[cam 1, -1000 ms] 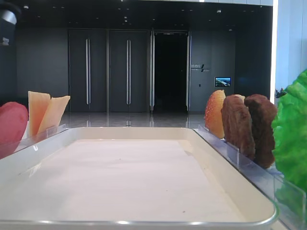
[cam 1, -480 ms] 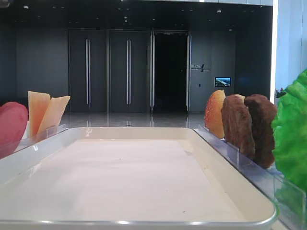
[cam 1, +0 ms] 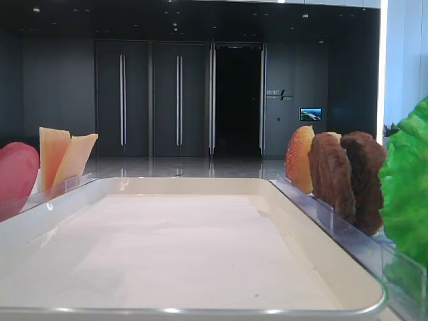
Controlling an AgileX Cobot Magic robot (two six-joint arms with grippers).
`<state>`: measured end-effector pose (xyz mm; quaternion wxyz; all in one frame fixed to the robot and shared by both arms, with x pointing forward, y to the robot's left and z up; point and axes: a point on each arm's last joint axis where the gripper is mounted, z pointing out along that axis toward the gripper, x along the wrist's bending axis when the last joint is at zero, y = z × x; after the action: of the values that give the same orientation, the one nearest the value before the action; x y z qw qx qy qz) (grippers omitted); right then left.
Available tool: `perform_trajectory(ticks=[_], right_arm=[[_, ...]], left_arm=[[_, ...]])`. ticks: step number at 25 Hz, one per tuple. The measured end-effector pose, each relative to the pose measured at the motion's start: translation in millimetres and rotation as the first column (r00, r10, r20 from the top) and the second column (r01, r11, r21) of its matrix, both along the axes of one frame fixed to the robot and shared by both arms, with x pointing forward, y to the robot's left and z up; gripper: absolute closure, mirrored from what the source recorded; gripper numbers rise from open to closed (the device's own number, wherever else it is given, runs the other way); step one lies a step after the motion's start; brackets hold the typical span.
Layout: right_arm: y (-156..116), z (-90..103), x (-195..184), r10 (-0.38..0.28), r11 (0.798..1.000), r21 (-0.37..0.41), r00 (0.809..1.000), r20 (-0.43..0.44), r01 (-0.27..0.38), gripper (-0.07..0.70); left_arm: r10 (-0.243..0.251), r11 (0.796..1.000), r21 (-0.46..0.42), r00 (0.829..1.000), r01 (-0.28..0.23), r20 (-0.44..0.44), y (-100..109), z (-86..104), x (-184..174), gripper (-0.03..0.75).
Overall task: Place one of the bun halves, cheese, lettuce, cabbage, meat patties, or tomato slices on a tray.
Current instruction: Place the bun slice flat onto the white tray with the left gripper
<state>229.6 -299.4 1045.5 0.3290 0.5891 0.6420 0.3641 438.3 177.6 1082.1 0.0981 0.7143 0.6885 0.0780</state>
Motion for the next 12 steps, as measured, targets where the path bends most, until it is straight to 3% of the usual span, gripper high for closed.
perform_trajectory(ticks=[8, 12], right_arm=[[0.0, 0.0, 0.0, 0.000, 1.000, 0.000, 1.000, 0.000, 0.000, 0.328], [0.0, 0.0, 0.0, 0.000, 1.000, 0.000, 1.000, 0.000, 0.000, 0.328]], left_arm=[[0.001, 1.000, -0.003, 1.000, -0.001, -0.003, -0.1, 0.1, -0.5, 0.586], [-0.015, 0.996, -0.088, 1.000, 0.017, 0.020, -8.8, 0.0, 2.6, 0.587]])
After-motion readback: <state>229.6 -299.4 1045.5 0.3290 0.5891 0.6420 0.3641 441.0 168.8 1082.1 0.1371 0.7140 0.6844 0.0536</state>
